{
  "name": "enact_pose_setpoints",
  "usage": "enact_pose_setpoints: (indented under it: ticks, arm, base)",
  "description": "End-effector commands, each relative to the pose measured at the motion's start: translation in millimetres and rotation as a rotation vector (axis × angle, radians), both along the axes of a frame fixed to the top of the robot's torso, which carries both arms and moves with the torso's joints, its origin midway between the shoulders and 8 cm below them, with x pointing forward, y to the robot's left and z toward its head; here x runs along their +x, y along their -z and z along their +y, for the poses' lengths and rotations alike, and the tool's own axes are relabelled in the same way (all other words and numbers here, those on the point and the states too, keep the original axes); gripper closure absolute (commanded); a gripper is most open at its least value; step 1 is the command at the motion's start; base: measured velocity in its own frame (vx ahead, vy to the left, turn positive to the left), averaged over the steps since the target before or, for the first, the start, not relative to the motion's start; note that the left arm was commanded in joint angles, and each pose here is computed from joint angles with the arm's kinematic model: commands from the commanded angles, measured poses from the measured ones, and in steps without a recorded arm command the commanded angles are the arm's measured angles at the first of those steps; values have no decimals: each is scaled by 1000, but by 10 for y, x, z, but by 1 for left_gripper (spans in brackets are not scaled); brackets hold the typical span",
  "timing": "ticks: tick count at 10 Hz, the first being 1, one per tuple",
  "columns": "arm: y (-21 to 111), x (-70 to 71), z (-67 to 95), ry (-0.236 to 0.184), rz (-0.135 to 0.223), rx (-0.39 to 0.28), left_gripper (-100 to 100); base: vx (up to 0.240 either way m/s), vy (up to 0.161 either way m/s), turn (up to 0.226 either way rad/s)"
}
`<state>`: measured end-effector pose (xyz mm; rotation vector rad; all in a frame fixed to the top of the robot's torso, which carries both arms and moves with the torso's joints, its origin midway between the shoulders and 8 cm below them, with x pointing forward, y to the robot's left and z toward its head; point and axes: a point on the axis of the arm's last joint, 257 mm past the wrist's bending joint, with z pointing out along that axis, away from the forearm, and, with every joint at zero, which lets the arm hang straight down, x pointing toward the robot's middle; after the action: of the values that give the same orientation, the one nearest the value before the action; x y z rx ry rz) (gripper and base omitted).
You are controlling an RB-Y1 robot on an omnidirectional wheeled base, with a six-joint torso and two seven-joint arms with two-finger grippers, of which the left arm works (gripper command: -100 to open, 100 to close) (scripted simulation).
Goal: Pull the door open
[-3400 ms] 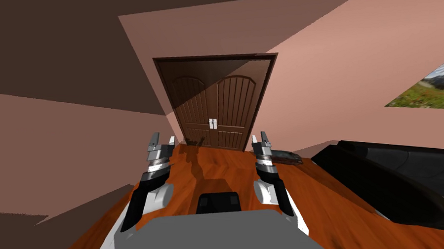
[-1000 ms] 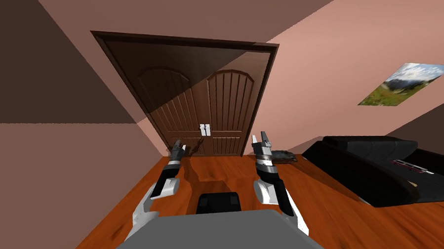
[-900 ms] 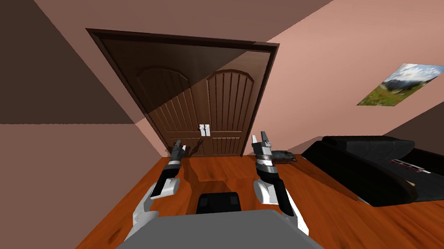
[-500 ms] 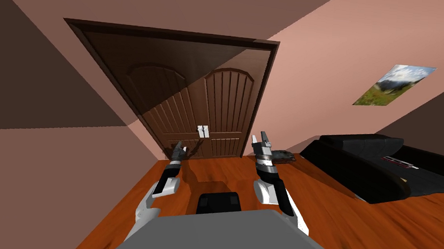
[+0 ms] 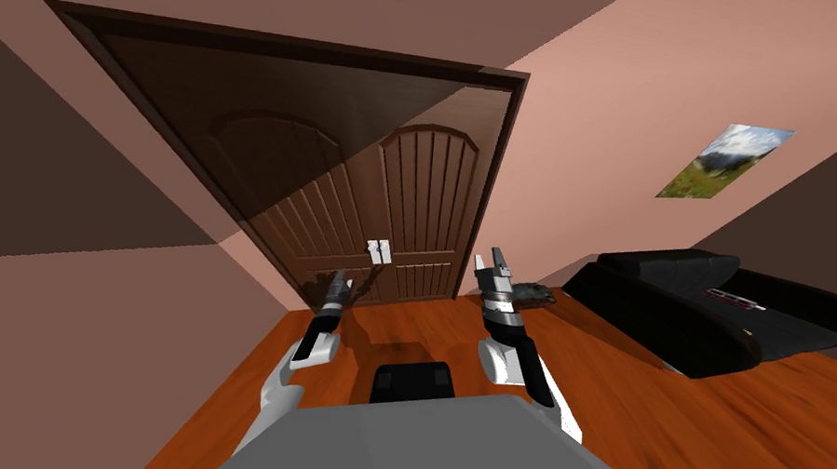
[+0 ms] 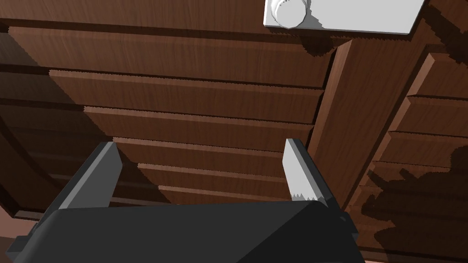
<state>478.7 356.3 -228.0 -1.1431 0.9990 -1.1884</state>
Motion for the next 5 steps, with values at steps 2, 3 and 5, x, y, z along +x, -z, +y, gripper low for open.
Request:
enact_pose_setpoints:
  ticks: [2,3,5]
  arm:
    - [156,53,44,-4,37,-3,-100]
    - [250,81,71,-6,59,-4,-100]
    - [340,106,98,-9,80,-6,-100]
  base:
    - [105,31,-57]
    - [137,38,-98]
    - [121,29,-62]
